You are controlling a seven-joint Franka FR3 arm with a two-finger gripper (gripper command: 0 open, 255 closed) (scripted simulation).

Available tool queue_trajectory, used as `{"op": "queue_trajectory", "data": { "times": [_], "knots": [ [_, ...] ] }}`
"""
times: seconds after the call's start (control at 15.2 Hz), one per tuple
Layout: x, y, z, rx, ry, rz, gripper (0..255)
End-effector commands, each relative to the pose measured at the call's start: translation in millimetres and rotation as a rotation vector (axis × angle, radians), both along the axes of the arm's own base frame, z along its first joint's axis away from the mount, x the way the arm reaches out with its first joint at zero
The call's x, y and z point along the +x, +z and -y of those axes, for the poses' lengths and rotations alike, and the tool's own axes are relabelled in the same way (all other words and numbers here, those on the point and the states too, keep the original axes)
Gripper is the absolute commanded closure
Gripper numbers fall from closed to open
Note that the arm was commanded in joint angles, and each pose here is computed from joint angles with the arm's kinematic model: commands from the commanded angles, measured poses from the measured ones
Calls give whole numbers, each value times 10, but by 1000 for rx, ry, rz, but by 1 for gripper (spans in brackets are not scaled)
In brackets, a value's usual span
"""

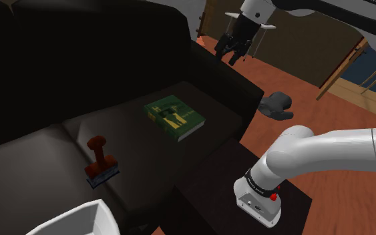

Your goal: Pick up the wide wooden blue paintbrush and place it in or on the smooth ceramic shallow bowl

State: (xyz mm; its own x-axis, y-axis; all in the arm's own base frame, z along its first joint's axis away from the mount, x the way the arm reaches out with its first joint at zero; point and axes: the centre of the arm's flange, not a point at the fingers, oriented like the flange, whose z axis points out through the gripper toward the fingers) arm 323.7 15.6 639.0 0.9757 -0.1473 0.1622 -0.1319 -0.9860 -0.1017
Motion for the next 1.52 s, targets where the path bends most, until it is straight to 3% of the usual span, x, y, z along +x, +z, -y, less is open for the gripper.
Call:
{"op": "queue_trajectory", "data": {
  "times": [0.0,1.45],
  "knots": [
    [0,0,0,0,0,0,0],
    [959,-1413,-2460,-41,-32,-102,0]
  ]
}}
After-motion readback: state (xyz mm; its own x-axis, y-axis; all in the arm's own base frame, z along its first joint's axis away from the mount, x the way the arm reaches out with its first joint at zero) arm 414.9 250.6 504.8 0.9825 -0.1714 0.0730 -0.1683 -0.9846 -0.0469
